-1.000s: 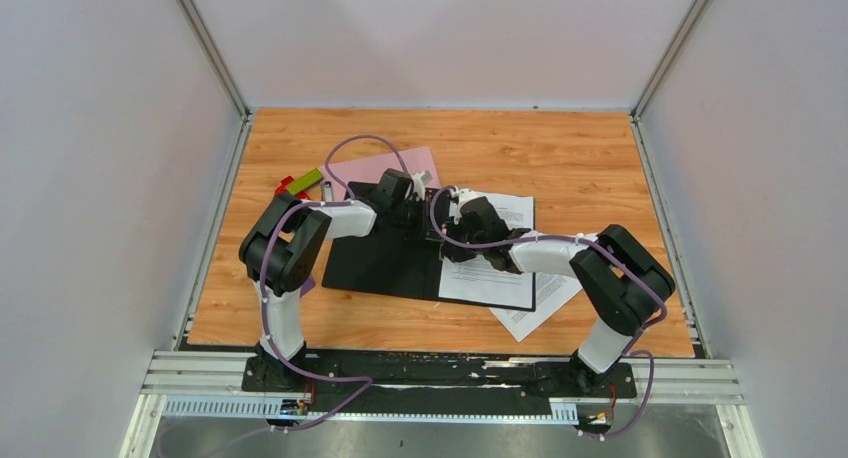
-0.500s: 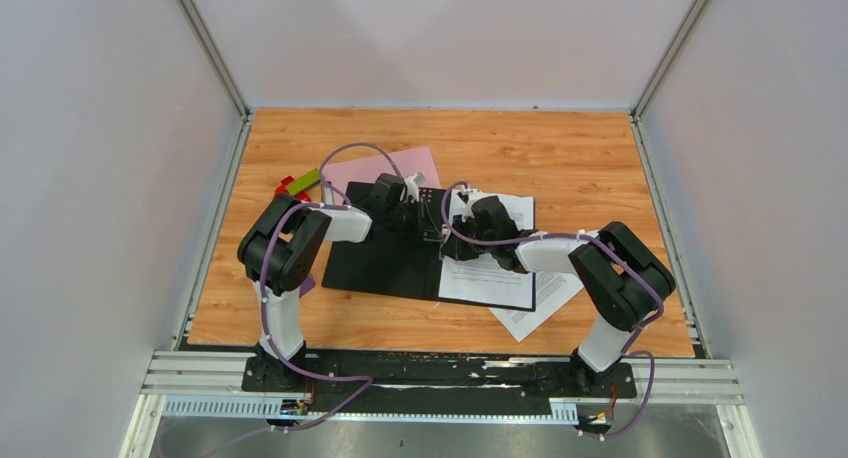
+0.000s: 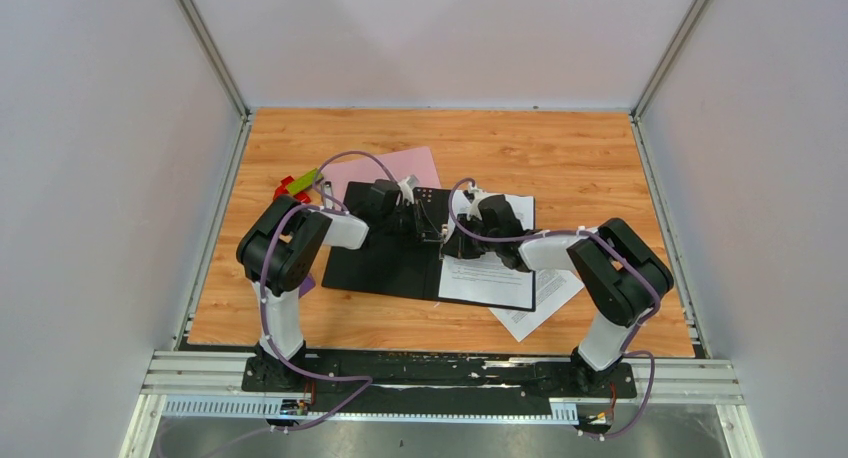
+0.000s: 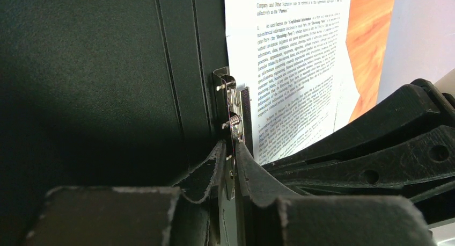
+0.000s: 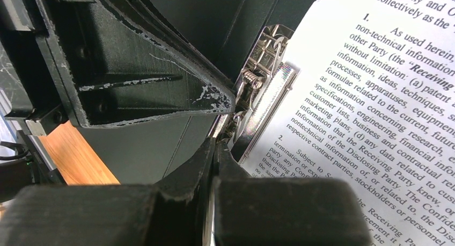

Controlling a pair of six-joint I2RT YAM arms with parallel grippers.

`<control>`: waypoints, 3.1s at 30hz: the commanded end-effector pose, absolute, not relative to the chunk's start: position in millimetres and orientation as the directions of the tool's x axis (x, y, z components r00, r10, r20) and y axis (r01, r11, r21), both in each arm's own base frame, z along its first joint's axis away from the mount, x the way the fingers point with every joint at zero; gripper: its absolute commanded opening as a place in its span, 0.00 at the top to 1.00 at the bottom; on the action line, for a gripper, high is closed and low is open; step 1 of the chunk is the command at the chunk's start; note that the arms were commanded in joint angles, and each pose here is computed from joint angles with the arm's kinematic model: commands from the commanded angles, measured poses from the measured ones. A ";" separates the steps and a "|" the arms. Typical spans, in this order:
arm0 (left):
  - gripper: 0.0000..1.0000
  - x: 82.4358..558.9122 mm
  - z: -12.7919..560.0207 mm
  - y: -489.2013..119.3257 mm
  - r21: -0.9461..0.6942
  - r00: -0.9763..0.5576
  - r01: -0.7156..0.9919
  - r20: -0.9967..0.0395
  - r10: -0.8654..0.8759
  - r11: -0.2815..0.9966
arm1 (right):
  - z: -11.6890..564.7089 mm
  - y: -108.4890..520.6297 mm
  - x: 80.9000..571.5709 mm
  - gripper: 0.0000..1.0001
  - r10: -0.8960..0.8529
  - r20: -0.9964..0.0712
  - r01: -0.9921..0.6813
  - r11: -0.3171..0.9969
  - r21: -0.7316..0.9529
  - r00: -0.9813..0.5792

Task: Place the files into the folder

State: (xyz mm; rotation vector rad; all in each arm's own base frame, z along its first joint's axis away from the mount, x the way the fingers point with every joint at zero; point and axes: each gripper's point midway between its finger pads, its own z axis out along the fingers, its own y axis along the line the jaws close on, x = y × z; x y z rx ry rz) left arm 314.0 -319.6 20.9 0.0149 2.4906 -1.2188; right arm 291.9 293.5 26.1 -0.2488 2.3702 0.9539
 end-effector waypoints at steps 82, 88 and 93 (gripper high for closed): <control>0.18 327.8 83.5 -76.4 -0.247 -0.942 -0.001 -0.326 -0.084 0.969 | 114.0 237.2 307.0 0.55 0.046 -0.695 -0.366 0.825 0.432 -0.717; 0.16 330.5 67.7 -67.7 -0.228 -0.962 0.009 -0.267 -0.054 0.974 | 101.7 215.4 306.9 0.52 0.048 -0.680 -0.320 0.857 0.405 -0.732; 0.16 326.1 51.2 -67.7 -0.234 -0.977 0.015 -0.208 -0.035 0.972 | 91.9 160.3 317.8 0.34 0.151 -0.657 -0.129 0.925 0.357 -0.738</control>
